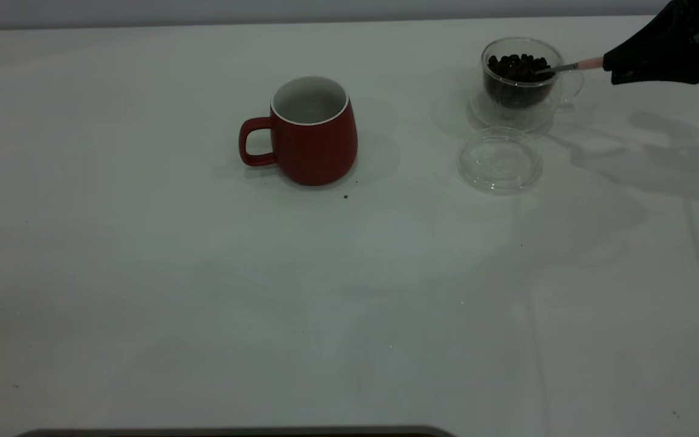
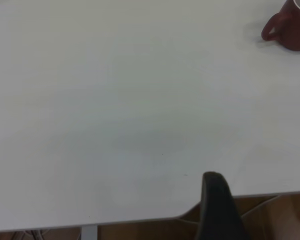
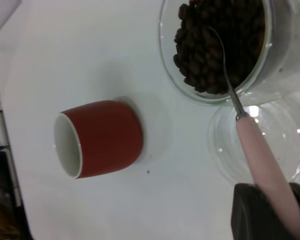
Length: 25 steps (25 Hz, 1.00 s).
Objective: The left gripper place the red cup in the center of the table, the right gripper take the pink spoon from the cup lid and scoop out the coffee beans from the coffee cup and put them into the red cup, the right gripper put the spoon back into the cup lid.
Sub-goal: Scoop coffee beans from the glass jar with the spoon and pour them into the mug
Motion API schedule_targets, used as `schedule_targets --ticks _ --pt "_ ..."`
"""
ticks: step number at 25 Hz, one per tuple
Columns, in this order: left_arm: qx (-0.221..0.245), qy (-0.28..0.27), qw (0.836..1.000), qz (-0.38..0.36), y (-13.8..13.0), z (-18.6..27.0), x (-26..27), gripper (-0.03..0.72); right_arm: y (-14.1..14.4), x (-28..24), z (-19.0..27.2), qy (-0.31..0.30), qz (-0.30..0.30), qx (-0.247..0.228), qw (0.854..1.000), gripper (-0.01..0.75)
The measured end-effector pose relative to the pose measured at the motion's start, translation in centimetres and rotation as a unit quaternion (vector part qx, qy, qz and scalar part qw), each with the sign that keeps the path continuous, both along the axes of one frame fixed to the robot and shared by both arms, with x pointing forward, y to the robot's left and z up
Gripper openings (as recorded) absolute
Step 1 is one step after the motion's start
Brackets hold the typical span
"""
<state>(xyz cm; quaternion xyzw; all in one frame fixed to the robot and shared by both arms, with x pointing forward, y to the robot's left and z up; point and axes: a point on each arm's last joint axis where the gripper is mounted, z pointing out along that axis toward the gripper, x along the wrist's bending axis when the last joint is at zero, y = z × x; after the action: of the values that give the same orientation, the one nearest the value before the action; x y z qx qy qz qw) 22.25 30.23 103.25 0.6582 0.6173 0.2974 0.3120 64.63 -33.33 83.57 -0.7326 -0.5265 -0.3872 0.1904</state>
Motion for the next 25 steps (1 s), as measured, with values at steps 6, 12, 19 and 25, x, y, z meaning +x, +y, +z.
schedule_targets --ticks 6,12,19,25 --pt "0.000 0.000 1.000 0.000 0.0 0.0 0.0 0.492 -0.8 -0.1 0.4 -0.001 -0.013 0.030 0.999 0.114" --pt "0.000 0.000 1.000 0.000 0.0 0.0 0.0 0.492 -1.1 -0.2 0.6 -0.001 -0.016 0.042 0.999 0.114" --pt "0.000 0.000 1.000 0.000 0.0 0.0 0.0 0.492 -1.7 -0.3 0.8 -0.002 -0.023 0.058 0.998 0.114" --pt "0.001 0.000 1.000 -0.001 0.0 0.0 0.0 0.492 -2.0 -0.3 0.8 -0.001 -0.030 0.060 0.998 0.114"
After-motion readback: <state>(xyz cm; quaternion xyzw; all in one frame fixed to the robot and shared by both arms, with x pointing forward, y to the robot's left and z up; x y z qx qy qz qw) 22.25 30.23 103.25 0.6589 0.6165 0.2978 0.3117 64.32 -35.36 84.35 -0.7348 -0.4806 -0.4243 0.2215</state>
